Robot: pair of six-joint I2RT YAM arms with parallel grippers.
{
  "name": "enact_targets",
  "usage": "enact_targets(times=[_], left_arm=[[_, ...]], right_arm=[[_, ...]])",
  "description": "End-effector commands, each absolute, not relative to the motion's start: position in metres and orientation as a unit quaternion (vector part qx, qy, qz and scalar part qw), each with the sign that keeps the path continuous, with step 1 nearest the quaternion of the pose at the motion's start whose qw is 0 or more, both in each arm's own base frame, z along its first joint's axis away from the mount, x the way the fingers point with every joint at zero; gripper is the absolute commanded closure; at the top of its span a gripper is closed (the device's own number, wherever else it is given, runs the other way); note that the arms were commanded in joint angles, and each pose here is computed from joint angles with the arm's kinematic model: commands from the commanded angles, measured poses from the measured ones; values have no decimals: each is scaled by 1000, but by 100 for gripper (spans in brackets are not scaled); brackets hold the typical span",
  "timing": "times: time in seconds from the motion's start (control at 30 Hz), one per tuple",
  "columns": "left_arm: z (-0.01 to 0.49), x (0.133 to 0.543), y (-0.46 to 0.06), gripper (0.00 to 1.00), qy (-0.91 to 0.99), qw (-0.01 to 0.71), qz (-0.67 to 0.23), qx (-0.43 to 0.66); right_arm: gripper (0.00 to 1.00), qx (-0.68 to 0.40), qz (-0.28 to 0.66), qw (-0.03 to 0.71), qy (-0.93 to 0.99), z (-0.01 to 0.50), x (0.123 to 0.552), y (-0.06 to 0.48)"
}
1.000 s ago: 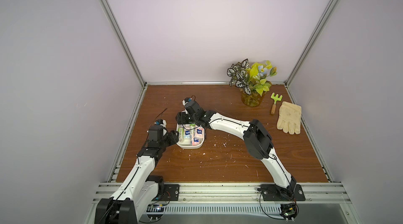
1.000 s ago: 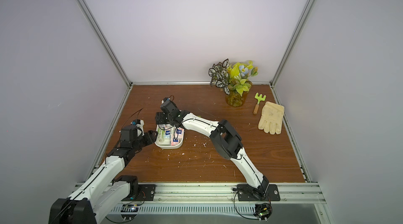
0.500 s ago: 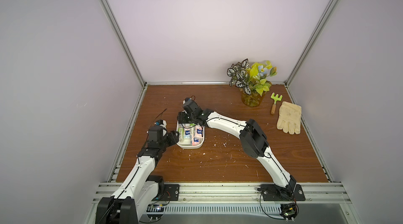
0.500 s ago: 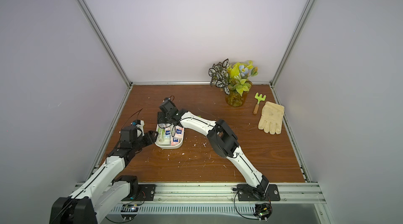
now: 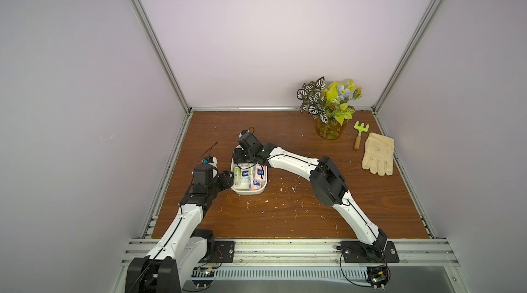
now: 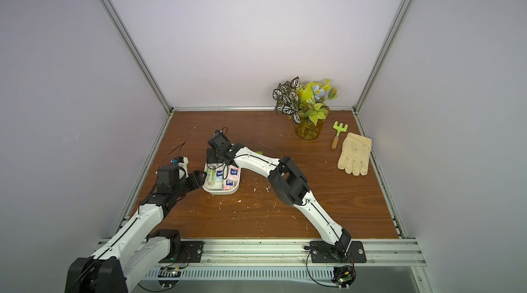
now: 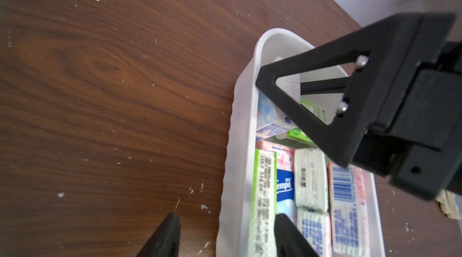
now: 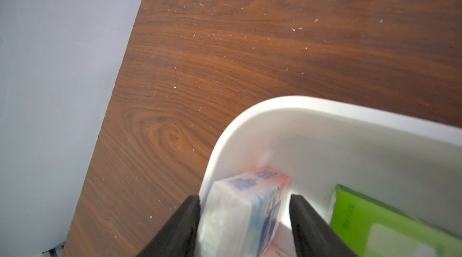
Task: Take the pocket tissues out of the storage box
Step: Pick up the pocket tissues from the storage box.
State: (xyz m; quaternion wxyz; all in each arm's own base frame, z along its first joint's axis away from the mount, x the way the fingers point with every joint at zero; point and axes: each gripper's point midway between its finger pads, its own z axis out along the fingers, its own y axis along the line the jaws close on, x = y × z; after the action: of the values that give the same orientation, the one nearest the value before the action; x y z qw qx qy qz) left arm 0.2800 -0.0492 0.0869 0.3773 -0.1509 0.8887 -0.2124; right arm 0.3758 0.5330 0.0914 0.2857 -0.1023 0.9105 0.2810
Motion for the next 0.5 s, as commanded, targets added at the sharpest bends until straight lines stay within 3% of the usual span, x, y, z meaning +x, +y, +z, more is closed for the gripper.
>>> enact_targets(times=[0.0, 0.47], left_arm=[[88, 282, -46, 43, 887, 382, -210, -151], [90, 282, -45, 44, 887, 385, -207, -151]], right_arm=[[39, -97, 269, 315, 905, 121, 381, 521], [49, -93, 262, 322, 905, 128, 376, 506]])
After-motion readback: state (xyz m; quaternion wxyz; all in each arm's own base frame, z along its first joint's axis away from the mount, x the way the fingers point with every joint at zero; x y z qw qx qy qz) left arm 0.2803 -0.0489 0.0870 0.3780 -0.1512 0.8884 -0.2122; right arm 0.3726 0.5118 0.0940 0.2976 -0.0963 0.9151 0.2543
